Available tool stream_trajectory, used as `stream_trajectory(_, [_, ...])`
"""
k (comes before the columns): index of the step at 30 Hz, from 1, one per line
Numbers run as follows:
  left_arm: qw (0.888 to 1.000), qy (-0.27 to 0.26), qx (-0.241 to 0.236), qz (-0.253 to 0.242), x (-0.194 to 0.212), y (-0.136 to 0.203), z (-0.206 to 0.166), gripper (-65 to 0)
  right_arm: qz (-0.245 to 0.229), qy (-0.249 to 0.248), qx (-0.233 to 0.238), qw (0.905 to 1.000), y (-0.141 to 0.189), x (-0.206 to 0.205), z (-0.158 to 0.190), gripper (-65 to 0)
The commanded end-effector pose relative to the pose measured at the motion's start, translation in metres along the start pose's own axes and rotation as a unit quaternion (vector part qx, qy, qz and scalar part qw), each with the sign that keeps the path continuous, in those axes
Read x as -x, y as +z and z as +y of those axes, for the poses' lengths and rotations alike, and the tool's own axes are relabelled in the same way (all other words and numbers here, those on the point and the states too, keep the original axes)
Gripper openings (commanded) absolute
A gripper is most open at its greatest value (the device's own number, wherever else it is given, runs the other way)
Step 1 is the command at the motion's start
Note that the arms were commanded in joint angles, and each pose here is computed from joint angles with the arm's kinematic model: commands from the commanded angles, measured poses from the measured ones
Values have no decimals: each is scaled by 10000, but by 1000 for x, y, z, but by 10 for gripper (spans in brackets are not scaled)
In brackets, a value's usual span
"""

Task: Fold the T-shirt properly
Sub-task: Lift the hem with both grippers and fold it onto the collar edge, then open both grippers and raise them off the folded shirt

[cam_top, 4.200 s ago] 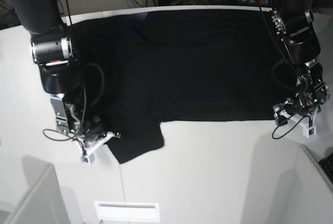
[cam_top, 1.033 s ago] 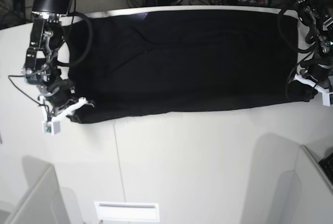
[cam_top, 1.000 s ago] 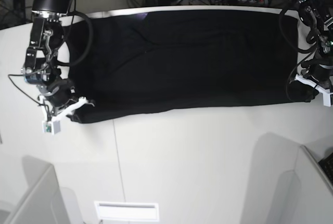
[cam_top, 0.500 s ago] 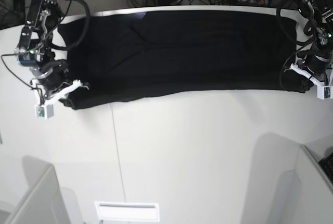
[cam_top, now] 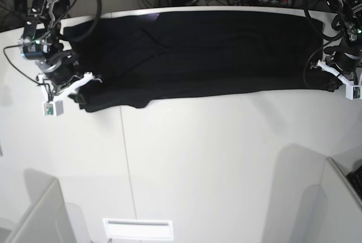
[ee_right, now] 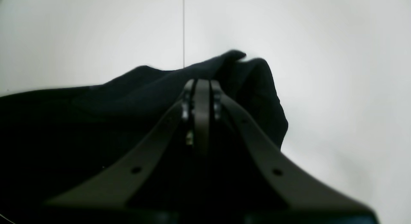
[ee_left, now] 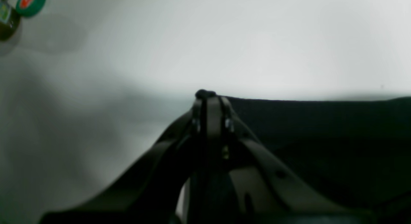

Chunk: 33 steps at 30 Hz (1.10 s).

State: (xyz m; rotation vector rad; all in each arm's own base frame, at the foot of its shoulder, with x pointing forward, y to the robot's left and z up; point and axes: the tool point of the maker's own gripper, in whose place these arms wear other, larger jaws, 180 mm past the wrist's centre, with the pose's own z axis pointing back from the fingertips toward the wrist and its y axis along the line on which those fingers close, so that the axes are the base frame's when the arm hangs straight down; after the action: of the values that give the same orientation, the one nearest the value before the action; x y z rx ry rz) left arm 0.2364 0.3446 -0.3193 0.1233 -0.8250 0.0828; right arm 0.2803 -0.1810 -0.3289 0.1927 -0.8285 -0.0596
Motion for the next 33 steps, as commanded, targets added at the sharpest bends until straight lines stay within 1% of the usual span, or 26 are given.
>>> stream_trajectory(1, [9997, -138, -9, -198, -12, 5, 3, -650, -189, 68, -14, 9998, 5, -10, 1, -650])
stream_trajectory(4, [9996, -238, 61, -136, -7, 6, 1, -650, -128, -37, 59, 9999, 8, -6, -7, -650])
stream_trajectory(7, [9995, -284, 94, -113, -5, 6, 0, -650, -176, -496, -136, 9985, 17, -8, -12, -650])
stream_trajectory(9, [9995, -302, 103, -67, -2, 7, -1, -650, -172, -833, -271, 9960, 26, -7, -19, -650])
stream_trajectory(14, [9992, -392, 106, -65, -1, 12, -3, -650, -83, -1332, -535, 9896, 39, 4, -24, -650])
stream_trajectory(17, [9989, -444, 112, -64, -1, 15, -5, -650, 16, -1469, -693, 9867, 42, 13, -18, -650])
stream_trajectory(24, [9988, -477, 114, -63, 0, 16, -6, -650, 234, -1567, -709, 9848, 47, 32, -17, -650])
stream_trajectory(25, [9988, -478, 114, -48, 1, 17, -6, -650, 225, -1638, -783, 9831, 49, 32, -15, -650])
stream_trajectory(28, [9986, -506, 125, 49, 8, 17, -6, -650, 193, -1940, -1134, 9742, 57, 34, -6, -650])
stream_trajectory(29, [9986, -515, 114, 55, 8, 17, -6, -650, 197, -1977, -1179, 9729, 58, 35, -5, -650])
stream_trajectory(33, [9984, -525, 104, 160, 16, 19, -5, -650, 246, -1956, -1113, 9741, 57, 38, -7, -650])
